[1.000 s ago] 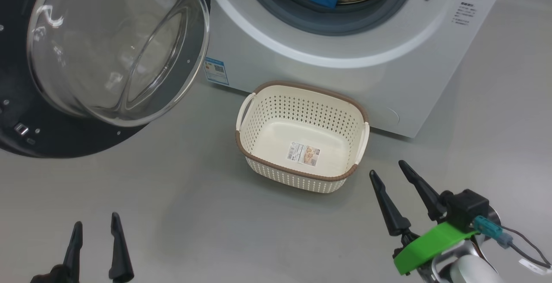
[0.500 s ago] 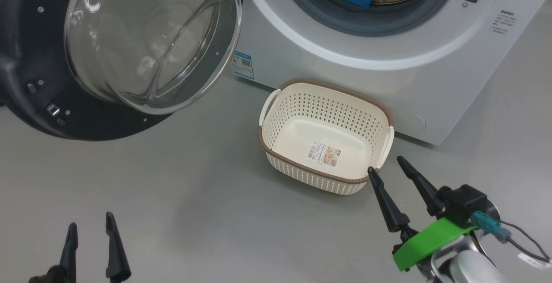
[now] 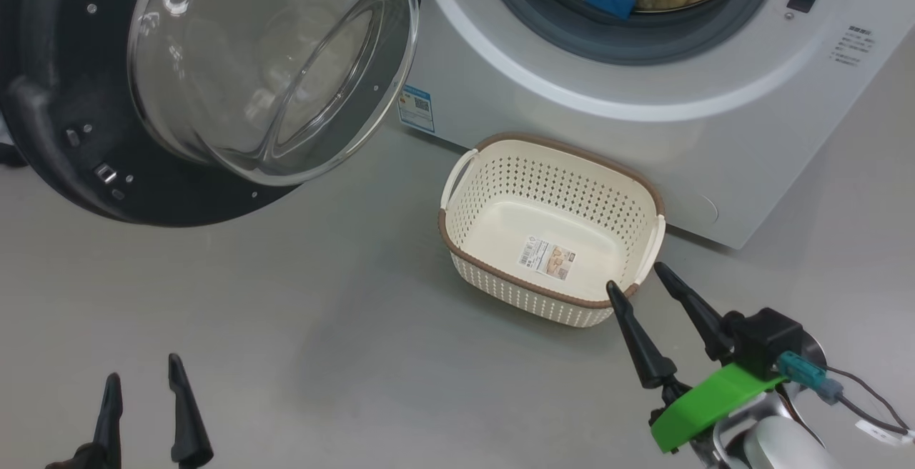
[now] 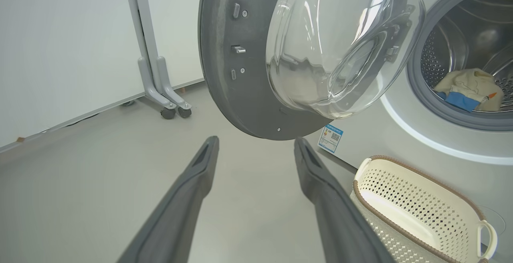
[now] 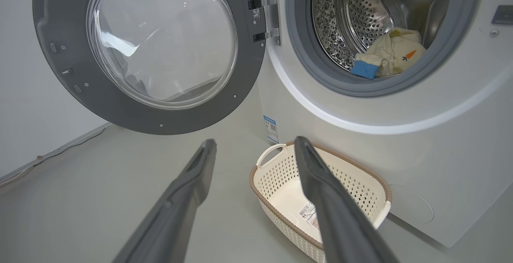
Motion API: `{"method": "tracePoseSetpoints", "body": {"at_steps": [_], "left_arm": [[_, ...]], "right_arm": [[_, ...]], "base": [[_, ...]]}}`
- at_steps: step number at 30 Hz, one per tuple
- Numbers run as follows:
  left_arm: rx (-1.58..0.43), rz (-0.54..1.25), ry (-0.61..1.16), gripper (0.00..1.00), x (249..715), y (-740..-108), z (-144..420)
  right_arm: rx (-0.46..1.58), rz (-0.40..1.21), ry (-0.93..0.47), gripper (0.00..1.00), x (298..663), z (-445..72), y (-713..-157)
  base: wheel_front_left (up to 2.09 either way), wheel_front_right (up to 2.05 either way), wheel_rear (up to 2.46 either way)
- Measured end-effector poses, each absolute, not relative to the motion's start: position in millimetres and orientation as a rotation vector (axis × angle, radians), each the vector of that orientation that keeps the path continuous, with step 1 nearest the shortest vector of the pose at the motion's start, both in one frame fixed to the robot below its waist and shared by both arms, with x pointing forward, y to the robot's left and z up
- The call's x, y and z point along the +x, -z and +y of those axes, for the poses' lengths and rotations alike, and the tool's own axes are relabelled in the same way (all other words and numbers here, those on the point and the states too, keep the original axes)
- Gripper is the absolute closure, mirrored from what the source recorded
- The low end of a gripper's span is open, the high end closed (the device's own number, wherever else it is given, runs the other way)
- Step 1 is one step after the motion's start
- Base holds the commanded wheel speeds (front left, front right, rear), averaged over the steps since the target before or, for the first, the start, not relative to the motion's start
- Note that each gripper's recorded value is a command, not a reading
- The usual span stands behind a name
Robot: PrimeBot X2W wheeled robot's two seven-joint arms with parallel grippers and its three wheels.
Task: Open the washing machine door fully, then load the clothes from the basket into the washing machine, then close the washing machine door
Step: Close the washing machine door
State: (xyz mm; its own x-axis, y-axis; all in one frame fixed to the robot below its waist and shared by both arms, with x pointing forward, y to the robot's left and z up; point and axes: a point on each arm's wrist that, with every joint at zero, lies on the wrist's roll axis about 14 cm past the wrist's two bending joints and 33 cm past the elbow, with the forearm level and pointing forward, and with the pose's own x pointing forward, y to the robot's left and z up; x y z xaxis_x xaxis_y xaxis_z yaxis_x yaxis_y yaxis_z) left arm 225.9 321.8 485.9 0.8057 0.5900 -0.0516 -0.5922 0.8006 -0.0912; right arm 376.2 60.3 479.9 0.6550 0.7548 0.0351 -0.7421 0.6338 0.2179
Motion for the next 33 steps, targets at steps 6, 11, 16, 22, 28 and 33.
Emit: {"method": "tracePoseSetpoints", "body": {"at_steps": [6,11,16,22,28,33], "left_arm": [[-0.097,0.025,-0.641,0.0,225,-485,323],[-0.086,0.028,-0.639,0.0,228,-484,323],[-0.083,0.031,-0.631,0.0,231,-484,323],[-0.085,0.027,-0.648,0.0,231,-484,329],[-0.07,0.0,-0.689,1.0,224,-493,347],[-0.06,-0.024,-0.723,1.0,218,-501,363]], "right_arm": [[0.22,0.064,-0.856,0.0,376,60,-479],[0.221,0.069,-0.847,0.0,377,57,-477],[0.221,0.07,-0.836,0.0,378,53,-476],[0.221,0.073,-0.827,0.0,379,50,-475],[0.222,0.074,-0.82,0.0,380,48,-474],[0.223,0.074,-0.817,0.0,381,48,-474]], "base": [[0.0,0.0,0.0],[0.0,0.0,0.0],[0.0,0.0,0.0],[0.0,0.0,0.0],[0.0,0.0,0.0],[0.0,0.0,0.0]]}}
